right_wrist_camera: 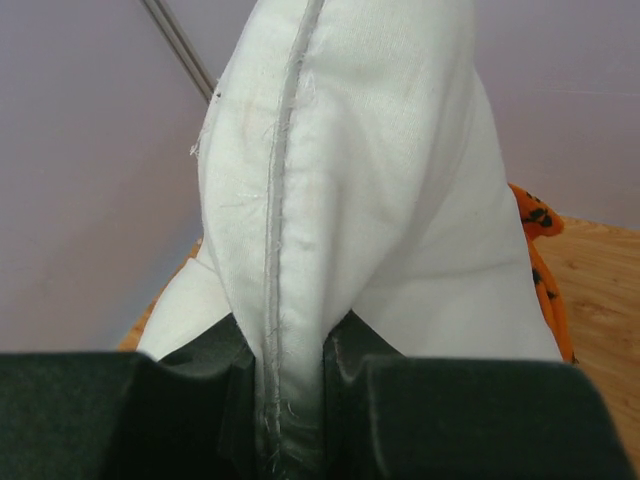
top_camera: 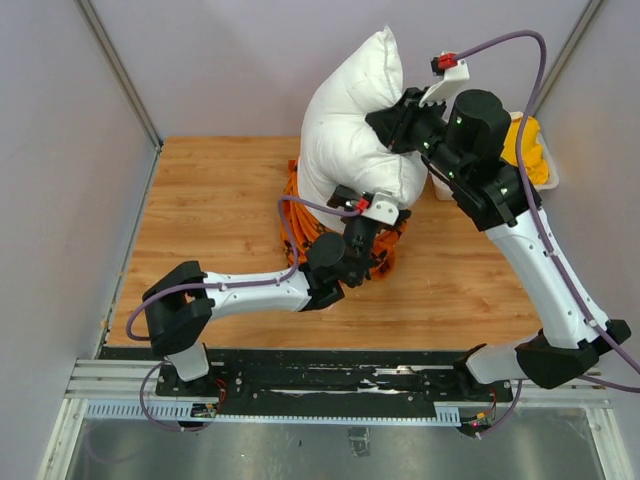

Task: Remove the pillowcase from the pillow
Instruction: Remove the pillow from the pillowcase.

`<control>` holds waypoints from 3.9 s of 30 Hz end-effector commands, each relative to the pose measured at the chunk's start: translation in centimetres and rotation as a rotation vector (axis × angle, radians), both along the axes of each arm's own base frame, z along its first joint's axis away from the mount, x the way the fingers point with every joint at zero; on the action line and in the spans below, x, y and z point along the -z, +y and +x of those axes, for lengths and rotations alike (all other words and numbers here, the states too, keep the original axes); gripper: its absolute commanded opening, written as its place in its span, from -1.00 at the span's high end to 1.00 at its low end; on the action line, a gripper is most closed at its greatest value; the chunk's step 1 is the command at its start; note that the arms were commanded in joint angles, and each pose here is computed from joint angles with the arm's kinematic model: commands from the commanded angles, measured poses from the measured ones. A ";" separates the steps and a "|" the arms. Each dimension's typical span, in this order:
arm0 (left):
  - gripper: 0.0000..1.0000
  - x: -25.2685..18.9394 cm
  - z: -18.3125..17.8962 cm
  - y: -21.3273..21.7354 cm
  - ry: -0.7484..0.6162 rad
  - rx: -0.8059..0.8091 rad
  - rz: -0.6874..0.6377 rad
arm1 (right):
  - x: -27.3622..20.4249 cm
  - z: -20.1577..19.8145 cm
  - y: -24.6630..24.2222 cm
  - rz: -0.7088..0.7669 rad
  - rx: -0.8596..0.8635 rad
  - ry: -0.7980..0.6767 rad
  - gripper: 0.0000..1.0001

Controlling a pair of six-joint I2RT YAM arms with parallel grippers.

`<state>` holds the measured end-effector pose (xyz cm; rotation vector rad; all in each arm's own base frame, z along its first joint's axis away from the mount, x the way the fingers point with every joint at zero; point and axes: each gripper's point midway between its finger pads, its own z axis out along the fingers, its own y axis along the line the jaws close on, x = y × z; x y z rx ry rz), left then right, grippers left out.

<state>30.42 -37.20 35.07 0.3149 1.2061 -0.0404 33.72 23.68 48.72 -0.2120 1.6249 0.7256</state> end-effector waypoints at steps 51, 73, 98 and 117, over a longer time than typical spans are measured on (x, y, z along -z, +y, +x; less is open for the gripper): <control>1.00 -24.2 -6.0 19.8 -0.114 0.575 -0.361 | 26.5 9.0 4.3 0.075 -0.199 0.486 -0.14; 0.99 -25.7 -8.3 32.0 -0.300 0.086 -0.632 | 34.8 8.2 -3.3 -0.006 0.058 0.681 0.29; 1.00 -21.4 1.1 25.4 -0.025 0.139 -0.556 | 12.9 -15.3 16.0 -0.241 -0.856 -0.250 -0.58; 1.00 -21.8 -0.1 26.5 -0.049 0.114 -0.572 | 28.8 -15.0 20.2 -0.365 -0.978 0.010 0.58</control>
